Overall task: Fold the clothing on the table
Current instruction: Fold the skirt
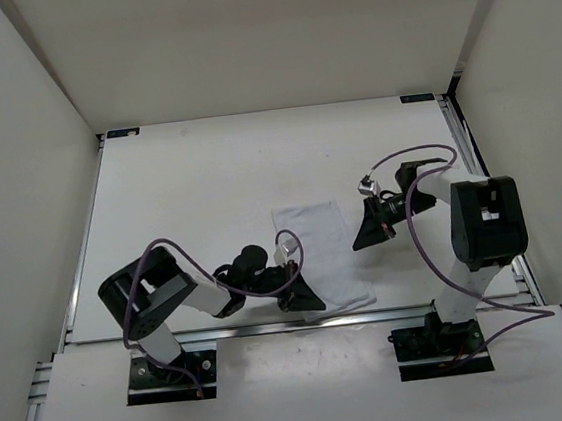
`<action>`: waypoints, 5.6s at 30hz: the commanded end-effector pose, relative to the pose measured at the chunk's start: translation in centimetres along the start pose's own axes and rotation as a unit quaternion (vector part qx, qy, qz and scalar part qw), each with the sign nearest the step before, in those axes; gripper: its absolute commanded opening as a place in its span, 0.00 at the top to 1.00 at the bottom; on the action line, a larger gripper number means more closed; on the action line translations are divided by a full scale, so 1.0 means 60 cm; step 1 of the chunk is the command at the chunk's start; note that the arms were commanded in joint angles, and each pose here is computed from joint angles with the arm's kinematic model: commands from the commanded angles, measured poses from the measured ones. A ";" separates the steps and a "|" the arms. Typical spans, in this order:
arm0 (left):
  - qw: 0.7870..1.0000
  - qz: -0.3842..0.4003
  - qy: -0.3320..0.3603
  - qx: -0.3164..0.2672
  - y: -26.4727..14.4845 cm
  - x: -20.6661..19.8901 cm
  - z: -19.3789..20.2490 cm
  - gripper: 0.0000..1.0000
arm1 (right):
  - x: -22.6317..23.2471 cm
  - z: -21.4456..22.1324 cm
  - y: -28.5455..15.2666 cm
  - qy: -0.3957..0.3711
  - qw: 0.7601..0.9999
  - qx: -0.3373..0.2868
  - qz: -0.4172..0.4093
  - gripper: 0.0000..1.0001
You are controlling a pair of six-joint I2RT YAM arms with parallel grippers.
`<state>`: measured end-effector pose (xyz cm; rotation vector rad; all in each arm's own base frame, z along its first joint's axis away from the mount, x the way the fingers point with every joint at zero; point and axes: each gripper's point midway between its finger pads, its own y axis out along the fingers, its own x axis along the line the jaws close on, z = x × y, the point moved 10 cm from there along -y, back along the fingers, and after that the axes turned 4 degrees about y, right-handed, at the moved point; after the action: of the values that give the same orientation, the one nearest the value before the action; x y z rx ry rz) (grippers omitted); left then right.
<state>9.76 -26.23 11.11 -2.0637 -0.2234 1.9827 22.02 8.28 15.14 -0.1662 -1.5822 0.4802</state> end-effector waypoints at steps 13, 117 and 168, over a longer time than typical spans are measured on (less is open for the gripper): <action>0.983 -0.125 -0.062 0.118 0.061 0.131 -0.020 1.00 | -0.001 0.001 -0.075 0.013 0.996 -0.086 -0.002 1.00; 0.976 -0.144 0.161 -0.017 0.066 0.010 -0.187 0.47 | -0.131 0.097 -0.014 0.244 0.913 -0.214 0.246 0.33; 0.972 -0.169 0.161 -0.025 0.045 0.025 -0.189 0.46 | -0.096 0.093 -0.020 0.254 0.907 -0.221 0.252 0.20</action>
<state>20.15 -29.02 9.03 -2.1487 -0.5082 1.4713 17.12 4.00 10.93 -0.9570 -1.1256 0.3515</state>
